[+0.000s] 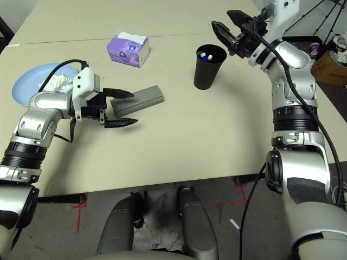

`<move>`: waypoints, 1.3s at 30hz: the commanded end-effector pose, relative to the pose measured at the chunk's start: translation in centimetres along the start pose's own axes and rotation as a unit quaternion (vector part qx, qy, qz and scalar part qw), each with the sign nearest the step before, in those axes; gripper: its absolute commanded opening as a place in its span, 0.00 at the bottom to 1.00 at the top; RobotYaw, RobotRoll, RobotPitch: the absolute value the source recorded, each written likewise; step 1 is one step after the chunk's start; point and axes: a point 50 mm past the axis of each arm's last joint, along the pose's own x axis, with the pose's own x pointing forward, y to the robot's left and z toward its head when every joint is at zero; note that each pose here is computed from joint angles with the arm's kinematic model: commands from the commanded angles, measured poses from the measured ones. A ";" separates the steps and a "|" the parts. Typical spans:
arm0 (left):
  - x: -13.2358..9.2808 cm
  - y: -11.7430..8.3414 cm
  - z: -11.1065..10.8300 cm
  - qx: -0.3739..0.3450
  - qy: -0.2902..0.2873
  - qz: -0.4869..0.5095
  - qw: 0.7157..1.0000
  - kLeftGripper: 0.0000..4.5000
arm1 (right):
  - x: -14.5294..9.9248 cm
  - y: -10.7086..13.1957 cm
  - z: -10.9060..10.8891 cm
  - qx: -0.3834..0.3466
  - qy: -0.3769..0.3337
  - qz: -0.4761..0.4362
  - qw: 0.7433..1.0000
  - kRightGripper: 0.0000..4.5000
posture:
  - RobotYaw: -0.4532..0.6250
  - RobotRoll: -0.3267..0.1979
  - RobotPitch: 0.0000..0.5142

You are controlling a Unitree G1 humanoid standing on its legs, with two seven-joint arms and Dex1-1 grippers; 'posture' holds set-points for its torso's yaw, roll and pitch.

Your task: Organize and tidy the items on the table.

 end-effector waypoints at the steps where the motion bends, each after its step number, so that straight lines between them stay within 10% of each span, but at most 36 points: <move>1: -0.3 0.1 0.0 0.004 0.003 0.007 1.000 1.00 | 0.2 0.2 0.6 -0.003 -0.009 0.006 1.000 0.99 | 0.36 0.62 0.36; 14: -2.1 0.8 1.2 -0.006 -0.048 0.128 0.991 1.00 | 1.6 3.7 3.9 0.148 -0.100 0.111 0.978 0.99 | 0.38 0.62 0.36; 23: -3.4 0.8 0.5 -0.045 -0.081 0.265 0.960 1.00 | 0.6 7.7 -0.3 0.176 -0.016 0.154 0.972 0.99 | 0.38 0.62 0.35; 39: -10.7 -0.9 -1.1 -0.051 -0.114 0.624 0.771 1.00 | -3.6 1.2 -2.9 0.092 -0.070 -0.166 0.979 0.99 | 0.39 0.62 0.37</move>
